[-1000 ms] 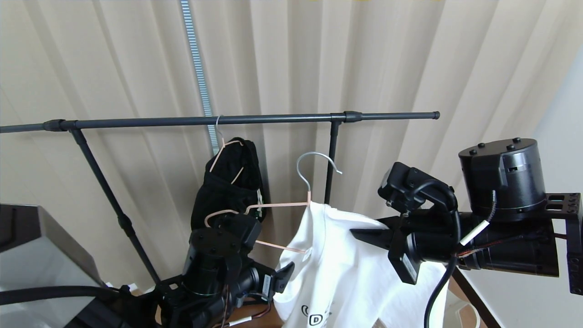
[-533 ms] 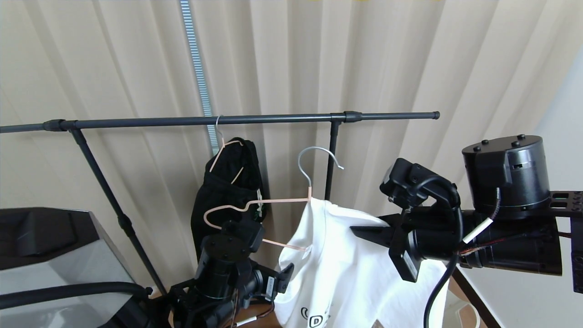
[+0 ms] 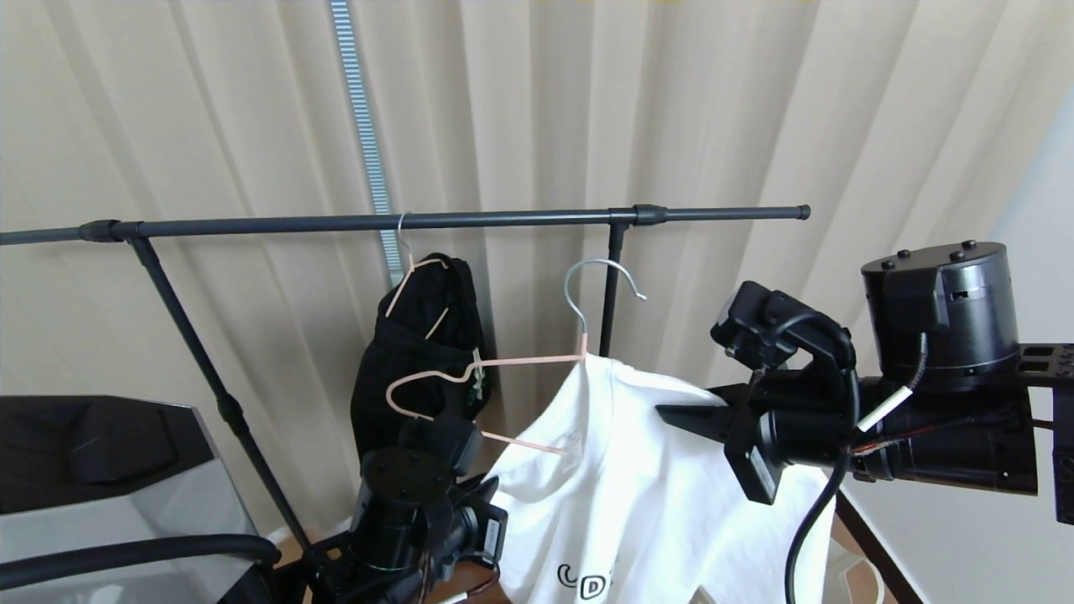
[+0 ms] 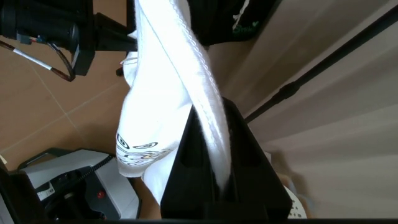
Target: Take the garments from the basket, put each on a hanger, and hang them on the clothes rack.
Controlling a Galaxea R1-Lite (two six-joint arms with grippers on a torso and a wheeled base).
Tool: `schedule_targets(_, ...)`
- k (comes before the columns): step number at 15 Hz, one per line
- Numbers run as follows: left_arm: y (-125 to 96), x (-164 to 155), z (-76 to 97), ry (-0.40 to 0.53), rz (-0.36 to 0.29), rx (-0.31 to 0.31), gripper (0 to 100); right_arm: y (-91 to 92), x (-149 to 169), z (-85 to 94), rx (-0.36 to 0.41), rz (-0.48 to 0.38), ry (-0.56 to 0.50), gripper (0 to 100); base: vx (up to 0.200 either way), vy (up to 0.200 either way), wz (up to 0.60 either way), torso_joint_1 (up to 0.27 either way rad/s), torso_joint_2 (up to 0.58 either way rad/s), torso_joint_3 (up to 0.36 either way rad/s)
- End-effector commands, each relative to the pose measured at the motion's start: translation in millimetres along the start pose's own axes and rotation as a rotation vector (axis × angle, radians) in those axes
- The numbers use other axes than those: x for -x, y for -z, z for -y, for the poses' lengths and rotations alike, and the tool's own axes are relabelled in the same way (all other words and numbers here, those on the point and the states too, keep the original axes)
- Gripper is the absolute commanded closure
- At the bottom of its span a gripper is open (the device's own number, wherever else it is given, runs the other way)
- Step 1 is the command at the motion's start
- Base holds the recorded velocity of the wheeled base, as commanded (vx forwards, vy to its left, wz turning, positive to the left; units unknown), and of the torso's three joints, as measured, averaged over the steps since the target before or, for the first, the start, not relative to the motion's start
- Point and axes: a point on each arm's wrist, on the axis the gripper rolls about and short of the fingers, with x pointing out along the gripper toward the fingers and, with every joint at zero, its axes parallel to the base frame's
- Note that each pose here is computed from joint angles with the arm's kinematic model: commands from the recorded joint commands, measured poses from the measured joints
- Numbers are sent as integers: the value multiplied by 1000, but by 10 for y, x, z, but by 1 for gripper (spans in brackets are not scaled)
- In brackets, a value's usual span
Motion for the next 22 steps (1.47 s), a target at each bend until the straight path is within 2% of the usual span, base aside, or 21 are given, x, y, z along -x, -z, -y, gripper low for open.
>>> schedule_targets(1, -32, 42, -45, -9, 15, 8, 100, 16, -1, 22, -3, -5, 7, 100, 0, 0, 0, 0, 0, 0)
schedule_targets(7, -206, 96, -268, -74, 77, 33, 100, 80, 16, 87, -9, -24, 30, 100, 0, 0, 0, 0, 0, 0)
schedule_targets(11, -295, 123, -418, -117, 108, 35, 100, 133, 27, 132, 30, -40, 43, 100, 0, 0, 0, 0, 0, 0)
schedule_targets(22, -381, 153, -610, -171, 140, 66, 100, 187, 95, 266, 42, -49, 94, 100, 0, 0, 0, 0, 0, 0)
